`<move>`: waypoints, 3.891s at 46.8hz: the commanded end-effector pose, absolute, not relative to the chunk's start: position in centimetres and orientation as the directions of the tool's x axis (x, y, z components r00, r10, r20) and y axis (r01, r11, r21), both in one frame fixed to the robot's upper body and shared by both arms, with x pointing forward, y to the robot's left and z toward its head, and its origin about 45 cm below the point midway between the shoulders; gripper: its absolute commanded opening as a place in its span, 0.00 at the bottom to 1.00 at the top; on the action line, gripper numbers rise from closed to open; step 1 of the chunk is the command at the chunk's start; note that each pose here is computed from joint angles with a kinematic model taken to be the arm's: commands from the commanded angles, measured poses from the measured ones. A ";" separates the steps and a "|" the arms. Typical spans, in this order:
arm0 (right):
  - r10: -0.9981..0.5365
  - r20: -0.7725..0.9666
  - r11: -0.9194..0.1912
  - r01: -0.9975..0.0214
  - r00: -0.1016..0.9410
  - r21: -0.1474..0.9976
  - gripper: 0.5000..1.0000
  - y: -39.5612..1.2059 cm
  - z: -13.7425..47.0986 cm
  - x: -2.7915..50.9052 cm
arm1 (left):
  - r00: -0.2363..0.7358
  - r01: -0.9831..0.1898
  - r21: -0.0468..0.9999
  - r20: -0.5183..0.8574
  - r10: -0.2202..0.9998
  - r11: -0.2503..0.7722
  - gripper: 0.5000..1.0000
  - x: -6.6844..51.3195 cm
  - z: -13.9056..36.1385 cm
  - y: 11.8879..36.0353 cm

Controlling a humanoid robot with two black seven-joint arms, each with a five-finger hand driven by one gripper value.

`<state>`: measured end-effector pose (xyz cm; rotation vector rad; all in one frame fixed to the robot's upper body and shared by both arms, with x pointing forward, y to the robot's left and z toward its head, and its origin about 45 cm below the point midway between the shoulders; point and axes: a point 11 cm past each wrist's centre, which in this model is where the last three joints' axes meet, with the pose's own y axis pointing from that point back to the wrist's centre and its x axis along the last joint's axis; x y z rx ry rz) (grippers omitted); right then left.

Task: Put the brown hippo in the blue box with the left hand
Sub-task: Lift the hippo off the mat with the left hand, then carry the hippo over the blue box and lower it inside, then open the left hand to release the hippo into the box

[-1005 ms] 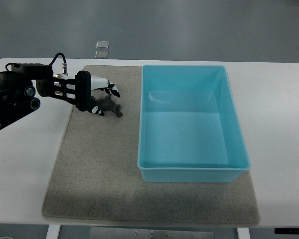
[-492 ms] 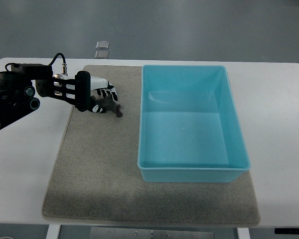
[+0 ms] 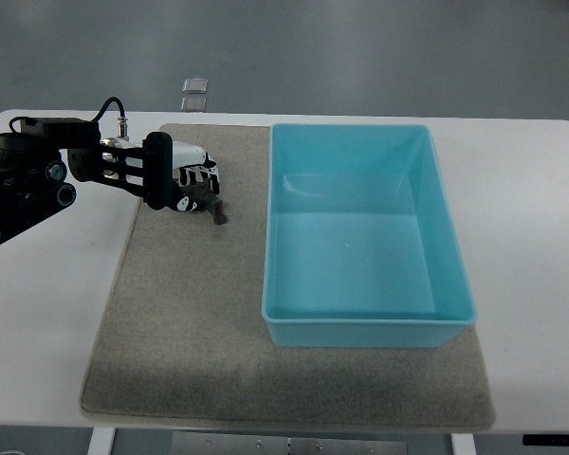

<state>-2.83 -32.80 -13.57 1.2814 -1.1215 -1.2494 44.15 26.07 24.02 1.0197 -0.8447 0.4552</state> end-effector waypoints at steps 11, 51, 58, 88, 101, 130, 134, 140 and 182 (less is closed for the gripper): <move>-0.995 -0.089 -0.088 0.019 0.043 0.996 0.87 -32.8 -13.6 -2.8 | 0.610 -0.686 0.556 0.791 -0.045 0.469 0.00 44.1 24.0 26.2; -0.995 -0.089 -0.088 0.019 0.043 0.996 0.87 -32.8 -13.6 -2.8 | 0.565 -0.720 0.532 0.822 -0.069 0.446 0.00 45.3 26.4 27.0; -0.995 -0.087 -0.087 0.019 0.041 0.996 0.87 -32.8 -13.6 -2.8 | 0.541 -0.736 0.508 0.839 -0.063 0.448 0.00 46.0 28.6 27.1; -0.995 -0.089 -0.088 0.019 0.041 0.996 0.87 -32.8 -13.6 -2.8 | 0.468 -0.712 0.451 0.876 -0.116 0.538 0.00 47.1 39.8 22.7; -0.995 -0.089 -0.088 0.019 0.043 0.996 0.87 -32.8 -13.6 -2.8 | 0.497 -0.584 0.480 0.849 -0.178 0.655 0.00 46.0 38.9 14.7; -0.995 -0.089 -0.088 0.019 0.043 0.996 0.87 -32.8 -13.6 -2.8 | 0.578 -0.442 0.547 0.780 -0.240 0.711 0.00 43.3 31.5 5.4; -0.995 -0.089 -0.088 0.019 0.043 0.996 0.87 -32.8 -13.6 -2.8 | 0.583 -0.439 0.549 0.776 -0.239 0.711 0.00 43.2 31.2 5.4; -0.995 -0.089 -0.088 0.019 0.043 0.996 0.87 -32.8 -13.6 -2.8 | 0.586 -0.435 0.548 0.775 -0.238 0.714 0.00 43.1 31.0 5.2; -0.995 -0.089 -0.088 0.019 0.043 0.996 0.87 -32.8 -13.6 -2.8 | 0.639 -0.428 0.528 0.751 -0.168 0.733 0.94 43.2 30.9 5.8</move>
